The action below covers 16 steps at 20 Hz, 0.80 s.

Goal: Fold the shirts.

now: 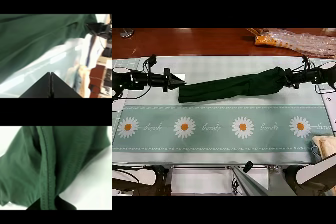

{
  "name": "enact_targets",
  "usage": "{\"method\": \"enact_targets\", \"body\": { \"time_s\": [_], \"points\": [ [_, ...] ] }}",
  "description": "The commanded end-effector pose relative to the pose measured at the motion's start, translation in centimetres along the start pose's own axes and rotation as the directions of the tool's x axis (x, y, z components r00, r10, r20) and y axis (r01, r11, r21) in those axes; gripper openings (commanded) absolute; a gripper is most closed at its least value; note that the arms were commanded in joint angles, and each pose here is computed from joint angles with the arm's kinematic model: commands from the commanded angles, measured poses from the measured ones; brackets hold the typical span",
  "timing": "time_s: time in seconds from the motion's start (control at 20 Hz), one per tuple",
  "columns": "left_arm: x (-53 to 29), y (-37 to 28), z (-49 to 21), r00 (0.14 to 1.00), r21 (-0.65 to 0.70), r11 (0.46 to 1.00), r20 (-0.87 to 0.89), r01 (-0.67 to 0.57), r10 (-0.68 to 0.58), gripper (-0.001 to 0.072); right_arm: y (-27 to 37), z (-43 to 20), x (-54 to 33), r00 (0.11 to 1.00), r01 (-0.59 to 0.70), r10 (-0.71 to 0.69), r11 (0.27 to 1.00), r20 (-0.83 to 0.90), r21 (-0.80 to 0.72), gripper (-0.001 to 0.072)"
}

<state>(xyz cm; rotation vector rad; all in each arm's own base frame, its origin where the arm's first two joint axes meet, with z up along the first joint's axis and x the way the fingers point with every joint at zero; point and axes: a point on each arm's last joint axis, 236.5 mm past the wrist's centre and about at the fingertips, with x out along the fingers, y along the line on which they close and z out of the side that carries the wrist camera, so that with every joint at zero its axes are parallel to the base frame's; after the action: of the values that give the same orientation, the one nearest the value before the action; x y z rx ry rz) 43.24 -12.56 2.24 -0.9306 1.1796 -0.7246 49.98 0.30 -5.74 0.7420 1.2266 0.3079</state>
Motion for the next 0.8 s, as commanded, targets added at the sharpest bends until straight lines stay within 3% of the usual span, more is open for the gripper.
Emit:
{"method": "enact_targets", "body": {
  "time_s": [0.0,0.35,0.75],
  "points": [
    [0.8,-3.9,-1.1,0.993,0.073,0.991,-0.037,0.112,-0.109,0.0022,3.0,-0.4,-4.0,0.998,0.055,-0.052,0.988,0.028,-0.145,0.0041],
    [9.0,-11.4,-4.5,0.998,0.272,0.960,-0.035,0.068,-0.061,0.0022,9.4,-4.7,-10.5,0.965,0.260,-0.254,0.891,0.067,-0.372,0.0040],
    [20.1,-14.3,-10.4,1.000,0.300,0.954,0.007,-0.006,0.004,0.0022,14.3,-9.3,-13.5,0.948,0.311,-0.308,0.846,0.081,-0.433,0.0040]
  ]
}}
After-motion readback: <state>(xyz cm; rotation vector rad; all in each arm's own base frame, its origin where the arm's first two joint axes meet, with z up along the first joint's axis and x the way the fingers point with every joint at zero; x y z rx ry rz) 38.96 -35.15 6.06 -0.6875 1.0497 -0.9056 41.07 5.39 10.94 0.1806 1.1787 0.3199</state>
